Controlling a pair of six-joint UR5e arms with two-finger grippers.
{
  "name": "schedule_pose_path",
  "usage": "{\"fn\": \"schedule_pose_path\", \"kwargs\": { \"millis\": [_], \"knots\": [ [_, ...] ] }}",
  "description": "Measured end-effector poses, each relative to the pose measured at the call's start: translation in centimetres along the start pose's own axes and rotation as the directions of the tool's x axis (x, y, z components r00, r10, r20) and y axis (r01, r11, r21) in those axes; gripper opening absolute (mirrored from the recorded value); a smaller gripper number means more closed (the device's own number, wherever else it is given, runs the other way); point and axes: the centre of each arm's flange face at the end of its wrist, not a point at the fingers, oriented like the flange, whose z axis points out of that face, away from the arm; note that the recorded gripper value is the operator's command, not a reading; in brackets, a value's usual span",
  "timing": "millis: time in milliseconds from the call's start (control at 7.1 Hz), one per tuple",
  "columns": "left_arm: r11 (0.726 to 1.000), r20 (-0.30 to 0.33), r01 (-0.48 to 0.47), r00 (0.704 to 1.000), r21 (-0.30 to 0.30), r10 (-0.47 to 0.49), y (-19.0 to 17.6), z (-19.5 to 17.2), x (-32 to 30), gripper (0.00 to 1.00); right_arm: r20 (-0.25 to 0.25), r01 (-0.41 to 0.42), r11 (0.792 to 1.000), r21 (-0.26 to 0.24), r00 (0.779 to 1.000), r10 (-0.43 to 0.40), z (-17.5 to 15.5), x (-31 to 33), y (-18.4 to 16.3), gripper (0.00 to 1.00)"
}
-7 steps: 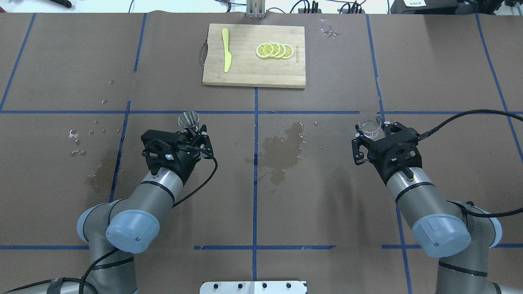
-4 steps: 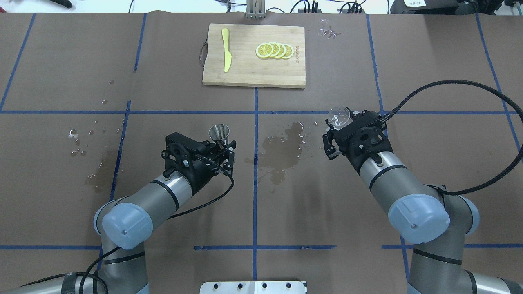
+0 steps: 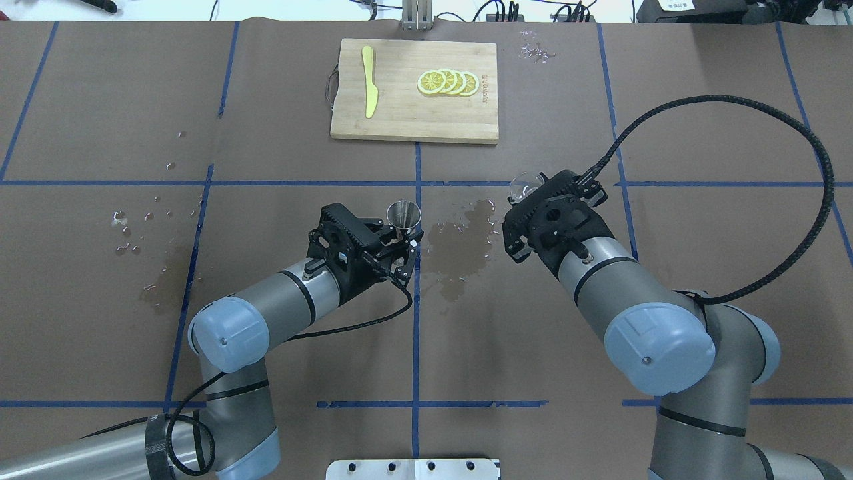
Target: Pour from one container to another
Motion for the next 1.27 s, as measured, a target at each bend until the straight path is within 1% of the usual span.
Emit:
{"fn": "schedule_pose_path", "kwargs": {
  "millis": [141, 282, 564, 704, 845, 986, 1268],
  "knots": [
    [1.000, -0.007, -0.015, 1.000, -0.002, 0.015, -0.3, 1.0, 0.6, 0.00, 0.009, 0.040, 0.999, -0.005, 0.999, -0.039, -0.3, 0.0, -0.3, 0.00],
    [0.999, -0.010, -0.037, 0.999, -0.002, 0.037, -0.6, 2.0, 1.2, 0.00, 0.010, 0.062, 0.998, -0.007, 0.998, -0.062, -0.5, 0.1, -0.4, 0.00],
    [0.998, -0.012, -0.055, 0.998, -0.005, 0.055, -1.0, 3.6, 2.2, 0.00, 0.006, 0.080, 0.997, -0.017, 0.997, -0.080, -0.4, -0.5, -1.6, 0.00],
    [0.998, -0.012, -0.057, 0.998, -0.007, 0.057, -1.0, 4.1, 2.5, 0.00, -0.002, 0.099, 0.994, -0.036, 0.995, -0.099, -0.4, -1.2, -3.0, 0.00],
    [0.998, -0.011, -0.058, 0.998, -0.009, 0.058, -1.0, 4.4, 2.7, 0.00, -0.011, 0.135, 0.990, -0.051, 0.991, -0.136, -0.3, -1.6, -4.1, 0.00],
    [0.998, -0.012, -0.058, 0.998, -0.009, 0.058, -1.1, 4.5, 2.8, 0.00, -0.022, 0.175, 0.983, -0.057, 0.984, -0.176, -0.3, -1.7, -4.6, 0.00],
    [0.998, -0.016, -0.056, 0.998, -0.005, 0.055, -1.3, 4.6, 3.2, 0.00, -0.038, 0.211, 0.975, -0.066, 0.976, -0.213, -0.2, -1.9, -4.8, 0.00]
  ]
}}
